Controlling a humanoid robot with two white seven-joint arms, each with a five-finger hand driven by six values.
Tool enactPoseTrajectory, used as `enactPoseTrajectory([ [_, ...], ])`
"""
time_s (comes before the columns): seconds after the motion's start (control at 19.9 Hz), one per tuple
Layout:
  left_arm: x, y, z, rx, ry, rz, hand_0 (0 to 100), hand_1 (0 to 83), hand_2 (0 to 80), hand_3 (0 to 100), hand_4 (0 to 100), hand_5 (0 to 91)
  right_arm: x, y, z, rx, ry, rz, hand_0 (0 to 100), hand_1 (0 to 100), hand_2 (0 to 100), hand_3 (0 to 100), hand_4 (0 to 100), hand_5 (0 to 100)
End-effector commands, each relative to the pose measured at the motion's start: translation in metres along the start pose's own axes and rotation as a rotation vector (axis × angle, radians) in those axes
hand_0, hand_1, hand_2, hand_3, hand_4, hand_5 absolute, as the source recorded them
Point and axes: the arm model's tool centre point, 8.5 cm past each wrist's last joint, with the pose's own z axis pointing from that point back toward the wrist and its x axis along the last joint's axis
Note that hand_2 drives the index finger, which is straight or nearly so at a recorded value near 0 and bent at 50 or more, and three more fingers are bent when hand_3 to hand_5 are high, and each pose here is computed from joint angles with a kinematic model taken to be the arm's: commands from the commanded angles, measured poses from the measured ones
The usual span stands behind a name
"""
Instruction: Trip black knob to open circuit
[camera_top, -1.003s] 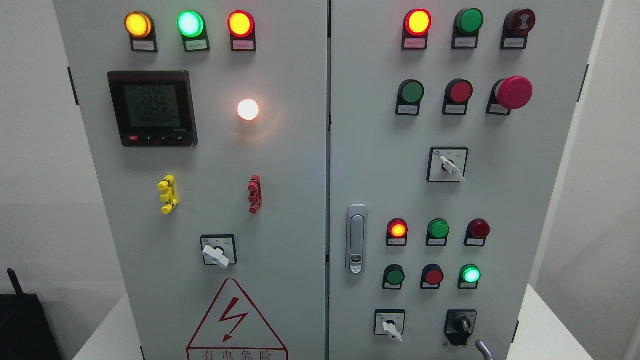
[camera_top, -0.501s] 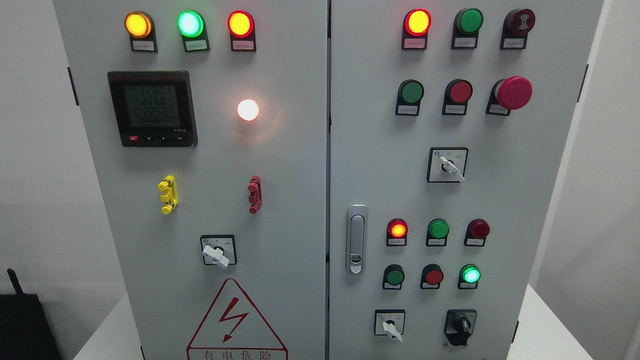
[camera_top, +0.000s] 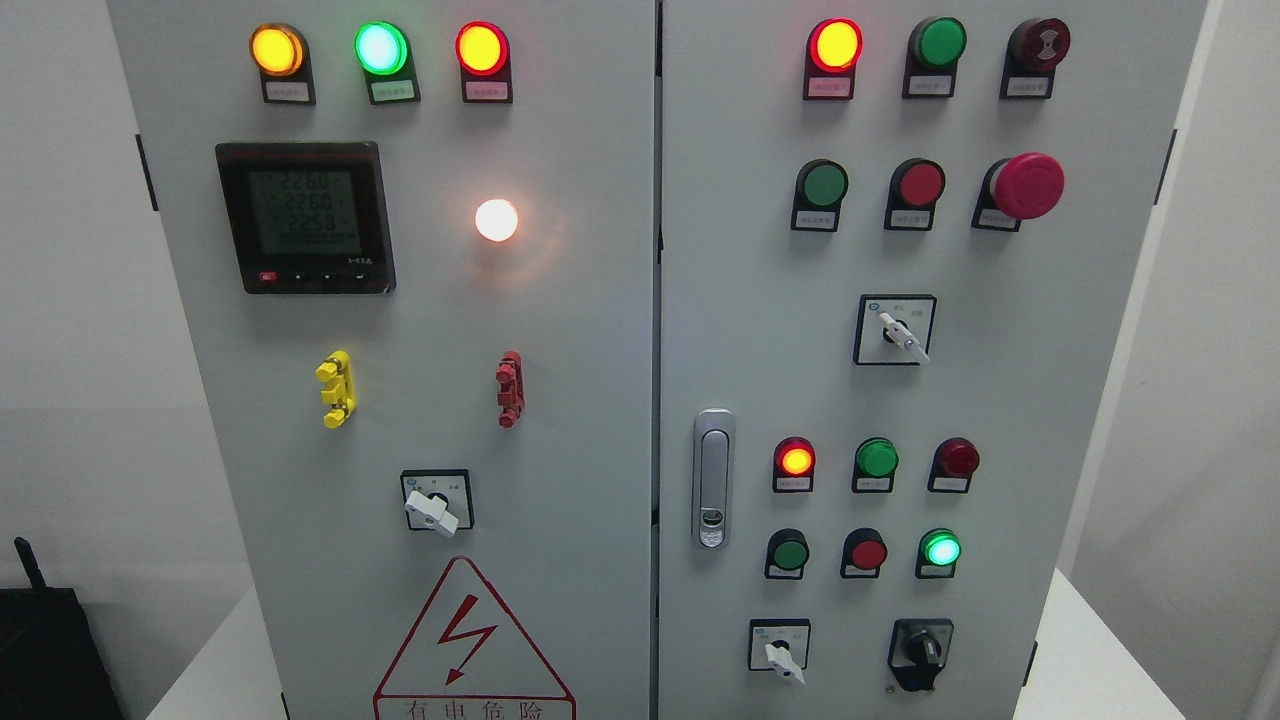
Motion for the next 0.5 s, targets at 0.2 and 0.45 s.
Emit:
enactPoseTrajectory([
  [0.2,0.0008,-0.0005,-0.0001,0.000,0.000,0.003,12,38.9,0.0,0,0,0.0,0.0093,0.0011,-0.0032,-0.004,-0.036,-0.016,2,0,0,10,1,0],
  [0.45,-0.0002,-0.0005,0.0000,0.000,0.002,0.003,12,38.9,0.0,0,0,0.0,0.0098,0.0011,-0.0033,-0.004,-0.038,-0.016,2,0,0,10,0,0],
])
